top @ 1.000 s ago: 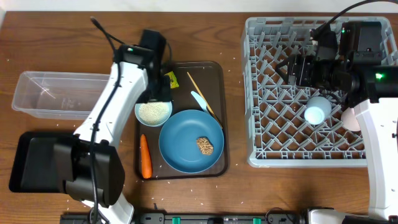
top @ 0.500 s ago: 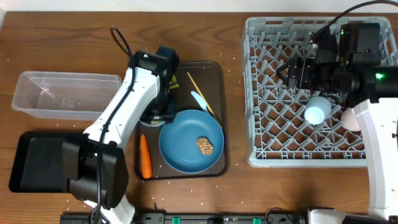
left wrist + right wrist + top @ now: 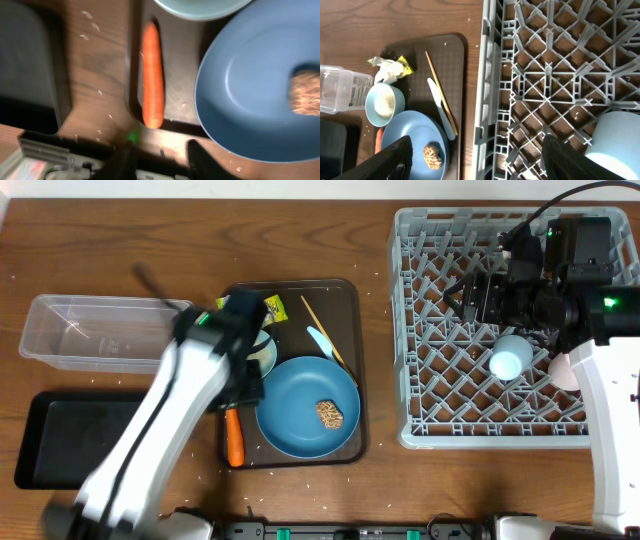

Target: Sort waste into correct bins and load items into the dishwasher rack

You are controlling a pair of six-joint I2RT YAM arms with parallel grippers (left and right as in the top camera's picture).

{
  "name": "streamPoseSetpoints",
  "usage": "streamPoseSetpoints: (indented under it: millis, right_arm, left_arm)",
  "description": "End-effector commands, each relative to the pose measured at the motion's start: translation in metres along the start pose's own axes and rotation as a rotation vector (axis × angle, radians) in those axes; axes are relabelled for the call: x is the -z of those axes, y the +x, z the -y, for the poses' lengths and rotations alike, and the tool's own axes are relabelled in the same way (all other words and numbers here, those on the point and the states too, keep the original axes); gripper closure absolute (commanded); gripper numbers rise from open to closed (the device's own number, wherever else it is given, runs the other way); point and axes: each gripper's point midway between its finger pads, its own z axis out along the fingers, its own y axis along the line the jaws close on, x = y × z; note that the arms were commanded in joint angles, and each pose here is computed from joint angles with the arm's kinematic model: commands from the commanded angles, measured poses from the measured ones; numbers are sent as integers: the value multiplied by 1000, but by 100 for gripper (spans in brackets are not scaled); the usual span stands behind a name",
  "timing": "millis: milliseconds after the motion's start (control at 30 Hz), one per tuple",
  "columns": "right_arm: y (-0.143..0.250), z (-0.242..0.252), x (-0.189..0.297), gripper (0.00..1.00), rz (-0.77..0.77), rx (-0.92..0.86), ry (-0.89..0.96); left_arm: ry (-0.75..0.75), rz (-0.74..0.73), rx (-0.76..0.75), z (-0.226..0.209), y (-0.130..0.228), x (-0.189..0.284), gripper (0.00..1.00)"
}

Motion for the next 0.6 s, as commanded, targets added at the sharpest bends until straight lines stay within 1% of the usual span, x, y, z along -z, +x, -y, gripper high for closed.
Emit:
streamPoseSetpoints:
  millis: [0, 67, 100, 133, 200, 333, 400, 467, 567]
  right_arm:
    - [-1, -3, 0, 24, 2, 0, -3]
    - [-1, -3, -1, 23, 4, 1, -3]
    - [-2, -4, -1, 23, 5, 2, -3]
    - [-2, -4, -1, 23, 7, 2, -3]
    - [-3, -4, -1, 23, 9, 3, -4]
    - [-3, -4, -1, 23, 9, 2, -4]
    - [-2, -4, 0, 23, 7, 2, -4]
    - [-1, -3, -1, 23, 2, 0, -3]
    - [2, -3, -1, 23, -8, -4, -1]
  left_arm:
    - [2, 96, 99, -17, 11, -1, 42]
    - [116, 124, 97, -2, 15, -10, 33]
    - [192, 129, 61, 10, 16, -14, 33]
    - [293, 136, -9, 29, 17, -17, 33]
    - [428, 152, -124, 57, 18, -19, 32]
    - [449, 145, -201, 79, 12, -30, 32]
    - [463, 118, -277, 95, 15, -36, 33]
    - [457, 98, -362, 109, 18, -42, 37]
    - [422, 93, -462, 127, 22, -44, 38]
